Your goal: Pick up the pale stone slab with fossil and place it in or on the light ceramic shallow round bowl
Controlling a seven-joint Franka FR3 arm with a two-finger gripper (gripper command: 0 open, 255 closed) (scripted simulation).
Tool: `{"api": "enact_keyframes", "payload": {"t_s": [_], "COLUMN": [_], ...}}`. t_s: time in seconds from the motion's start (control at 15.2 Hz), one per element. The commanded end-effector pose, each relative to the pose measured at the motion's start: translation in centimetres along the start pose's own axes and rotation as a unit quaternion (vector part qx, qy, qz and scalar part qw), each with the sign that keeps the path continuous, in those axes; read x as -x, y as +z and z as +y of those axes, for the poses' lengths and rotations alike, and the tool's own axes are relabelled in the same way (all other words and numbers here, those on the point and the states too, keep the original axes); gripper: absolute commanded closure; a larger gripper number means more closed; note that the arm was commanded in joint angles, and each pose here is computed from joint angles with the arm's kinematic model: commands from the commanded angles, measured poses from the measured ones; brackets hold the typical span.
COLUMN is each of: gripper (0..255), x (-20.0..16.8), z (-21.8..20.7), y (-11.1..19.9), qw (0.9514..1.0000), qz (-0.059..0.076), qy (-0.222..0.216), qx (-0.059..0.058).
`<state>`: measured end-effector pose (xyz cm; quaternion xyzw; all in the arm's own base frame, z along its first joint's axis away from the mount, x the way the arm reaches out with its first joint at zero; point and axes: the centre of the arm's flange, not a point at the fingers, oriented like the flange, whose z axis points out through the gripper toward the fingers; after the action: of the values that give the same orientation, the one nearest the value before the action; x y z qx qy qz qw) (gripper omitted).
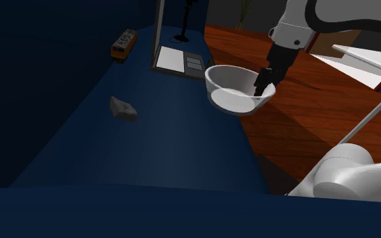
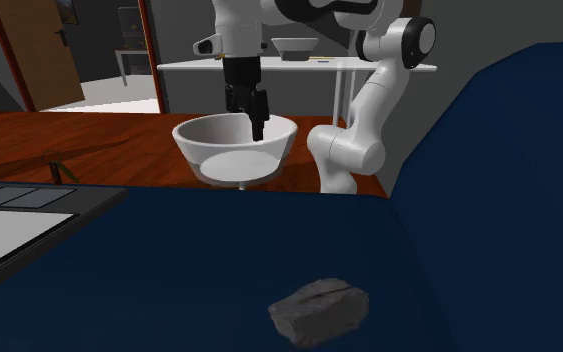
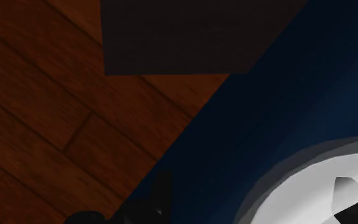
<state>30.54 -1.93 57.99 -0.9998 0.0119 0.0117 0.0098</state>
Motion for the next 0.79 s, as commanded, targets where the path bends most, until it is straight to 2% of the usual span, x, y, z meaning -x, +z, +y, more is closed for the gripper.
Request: {"api": "enact_keyframes", "payload": {"t_s": [0.0, 0.73], "gripper": [0, 0], "x": [0.0, -4.3], "z": [0.0, -13.6], "y": [0.0, -0.4], "qw": [1.0000, 0.9997], "qz": [0.000, -0.013], "qy": [0.000, 0.018], "qx": [0.000, -0.011]}}
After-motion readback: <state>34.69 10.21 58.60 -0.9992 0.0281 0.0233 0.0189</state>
